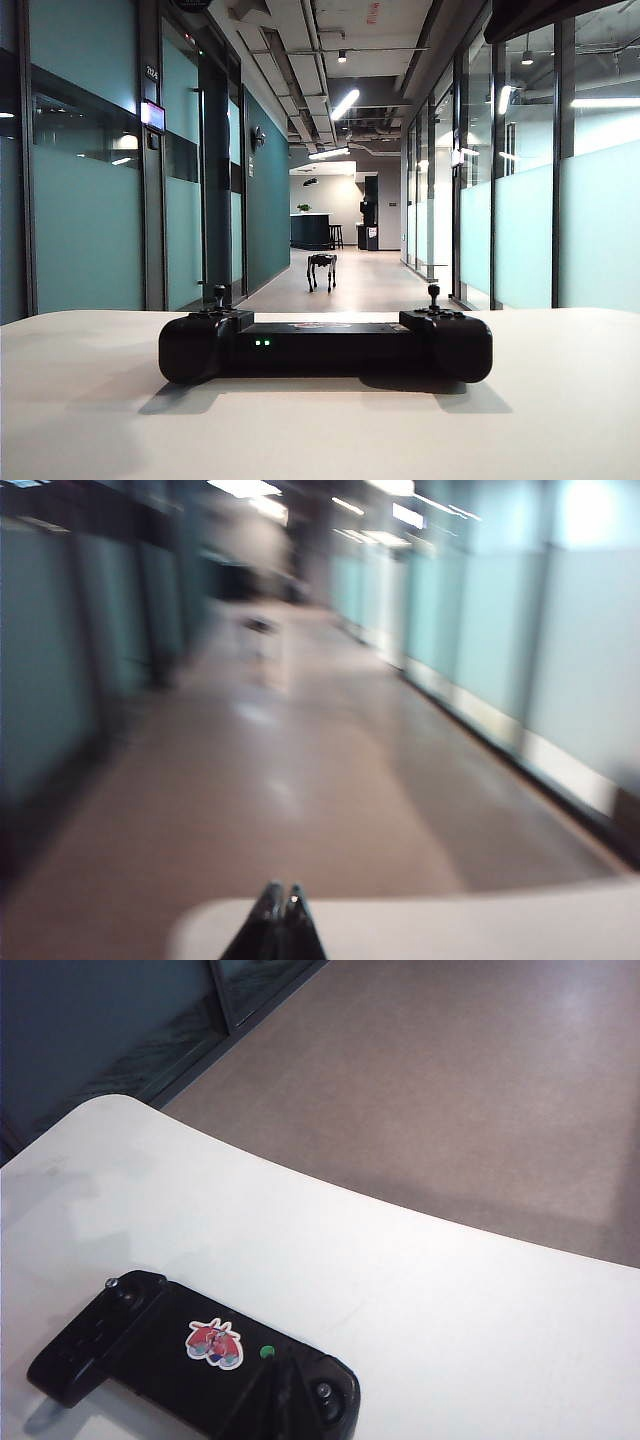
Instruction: Push the left joystick on the remote control sitting on the white table forward to make the robot dog walk in a straight line until it approaches the door.
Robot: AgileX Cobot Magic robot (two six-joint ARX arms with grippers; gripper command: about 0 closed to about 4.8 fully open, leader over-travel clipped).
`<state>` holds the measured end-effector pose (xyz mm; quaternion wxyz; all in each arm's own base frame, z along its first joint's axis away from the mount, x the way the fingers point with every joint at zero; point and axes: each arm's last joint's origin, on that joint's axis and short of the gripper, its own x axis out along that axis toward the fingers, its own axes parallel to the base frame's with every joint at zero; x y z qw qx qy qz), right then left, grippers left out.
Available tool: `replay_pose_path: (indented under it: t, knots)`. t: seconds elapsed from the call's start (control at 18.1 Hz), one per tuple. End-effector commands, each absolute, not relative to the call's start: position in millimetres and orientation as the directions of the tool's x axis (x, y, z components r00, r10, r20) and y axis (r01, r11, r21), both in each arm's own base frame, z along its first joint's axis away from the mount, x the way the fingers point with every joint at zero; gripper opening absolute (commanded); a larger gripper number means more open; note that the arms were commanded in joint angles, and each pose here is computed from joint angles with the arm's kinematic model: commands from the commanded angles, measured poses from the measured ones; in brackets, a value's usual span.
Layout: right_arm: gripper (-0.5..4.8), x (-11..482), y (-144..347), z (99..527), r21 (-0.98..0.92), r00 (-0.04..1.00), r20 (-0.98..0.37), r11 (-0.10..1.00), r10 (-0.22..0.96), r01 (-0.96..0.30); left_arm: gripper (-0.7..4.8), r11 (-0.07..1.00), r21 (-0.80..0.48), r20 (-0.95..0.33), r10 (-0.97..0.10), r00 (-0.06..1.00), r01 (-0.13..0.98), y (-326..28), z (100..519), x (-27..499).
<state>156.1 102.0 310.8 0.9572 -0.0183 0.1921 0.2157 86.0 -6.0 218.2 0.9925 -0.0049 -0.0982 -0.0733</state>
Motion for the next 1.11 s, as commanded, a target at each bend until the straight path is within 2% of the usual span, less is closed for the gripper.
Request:
replay_pose_path:
  t: [0.06,0.39,0.55,0.77,1.11]
  knots:
    - [-0.05,155.7,101.9,314.1,0.048,0.84,-0.356,0.905,0.41,-0.422,-0.06,0.994,0.012,0.164,-0.105,0.981,0.105,-1.5,207.4,88.0]
    - [-0.05,155.7,101.9,313.7,0.047,0.839,-0.36,0.906,0.409,-0.422,-0.06,0.99,0.002,0.121,-0.14,0.983,0.141,-9.5,177.0,96.3]
    - [-0.05,155.7,101.9,313.8,0.048,0.839,-0.359,0.906,0.409,-0.422,-0.06,0.996,0.026,0.081,-0.089,0.993,0.087,-8.0,173.0,96.9]
    - [-0.05,155.7,101.9,313.8,0.048,0.839,-0.359,0.906,0.409,-0.422,-0.06,0.996,-0.02,0.044,-0.089,0.995,0.09,-8.0,169.4,97.1]
    - [-0.05,155.7,101.9,313.8,0.048,0.839,-0.359,0.906,0.409,-0.422,-0.05,0.996,-0.015,0.041,-0.089,0.995,0.09,-7.9,169.3,97.1]
